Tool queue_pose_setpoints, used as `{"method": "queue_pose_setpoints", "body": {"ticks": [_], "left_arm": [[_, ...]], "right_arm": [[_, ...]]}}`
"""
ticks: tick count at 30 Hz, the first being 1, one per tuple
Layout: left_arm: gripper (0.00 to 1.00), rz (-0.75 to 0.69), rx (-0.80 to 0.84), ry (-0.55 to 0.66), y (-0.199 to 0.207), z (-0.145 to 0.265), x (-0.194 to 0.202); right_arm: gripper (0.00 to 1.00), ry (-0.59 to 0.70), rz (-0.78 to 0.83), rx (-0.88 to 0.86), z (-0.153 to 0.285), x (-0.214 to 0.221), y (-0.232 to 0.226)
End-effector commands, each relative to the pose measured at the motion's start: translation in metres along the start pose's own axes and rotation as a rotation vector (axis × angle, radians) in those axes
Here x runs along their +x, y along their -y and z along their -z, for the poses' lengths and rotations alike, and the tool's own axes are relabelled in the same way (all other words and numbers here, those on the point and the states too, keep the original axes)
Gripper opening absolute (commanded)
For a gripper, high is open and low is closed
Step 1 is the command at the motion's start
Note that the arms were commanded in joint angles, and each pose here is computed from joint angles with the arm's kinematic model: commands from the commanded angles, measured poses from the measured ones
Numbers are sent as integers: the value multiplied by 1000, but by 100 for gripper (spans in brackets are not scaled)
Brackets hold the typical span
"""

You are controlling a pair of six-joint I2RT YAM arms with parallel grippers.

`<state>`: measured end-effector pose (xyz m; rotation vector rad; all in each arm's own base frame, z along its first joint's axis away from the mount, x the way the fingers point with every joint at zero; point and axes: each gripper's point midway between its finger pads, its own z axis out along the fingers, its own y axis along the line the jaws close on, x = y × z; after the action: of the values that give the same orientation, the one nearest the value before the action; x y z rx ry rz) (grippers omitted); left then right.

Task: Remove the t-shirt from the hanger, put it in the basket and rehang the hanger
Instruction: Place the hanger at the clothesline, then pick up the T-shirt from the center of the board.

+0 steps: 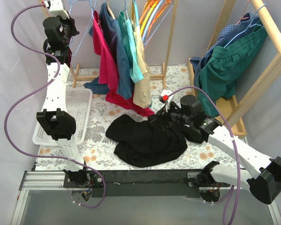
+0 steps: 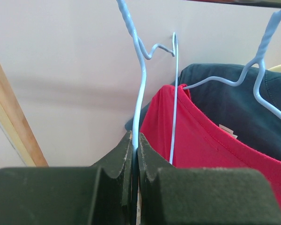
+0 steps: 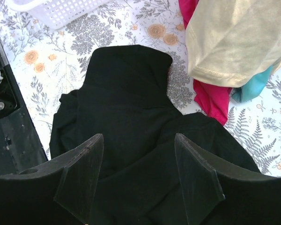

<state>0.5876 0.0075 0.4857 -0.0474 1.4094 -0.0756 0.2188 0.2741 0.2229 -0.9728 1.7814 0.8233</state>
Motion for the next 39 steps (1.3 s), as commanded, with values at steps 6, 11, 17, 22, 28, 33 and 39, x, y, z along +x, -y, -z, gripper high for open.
{"method": "queue_pose_setpoints", "body": {"ticks": [6, 11, 17, 22, 28, 33, 39], "left_arm": [[52, -12, -16, 41, 0, 18, -26], [81, -26, -22, 126, 1, 38, -72], [94, -11, -73, 205, -2, 79, -122], [97, 32, -81, 180, 0, 126, -125], [98, 303, 84, -8, 41, 211, -58], [96, 484, 210, -323, 84, 258, 45], [96, 467, 191, -571, 121, 309, 145]], "right_arm": [[75, -17, -27, -9, -3, 3, -2], [80, -31, -33, 1, -3, 9, 0], [83, -42, -74, 13, 0, 12, -1], [84, -42, -96, 75, 7, 14, 6], [84, -70, -170, 197, 16, 22, 21], [83, -136, -220, 281, 24, 42, 31], [84, -132, -246, 331, 35, 48, 33]]}}
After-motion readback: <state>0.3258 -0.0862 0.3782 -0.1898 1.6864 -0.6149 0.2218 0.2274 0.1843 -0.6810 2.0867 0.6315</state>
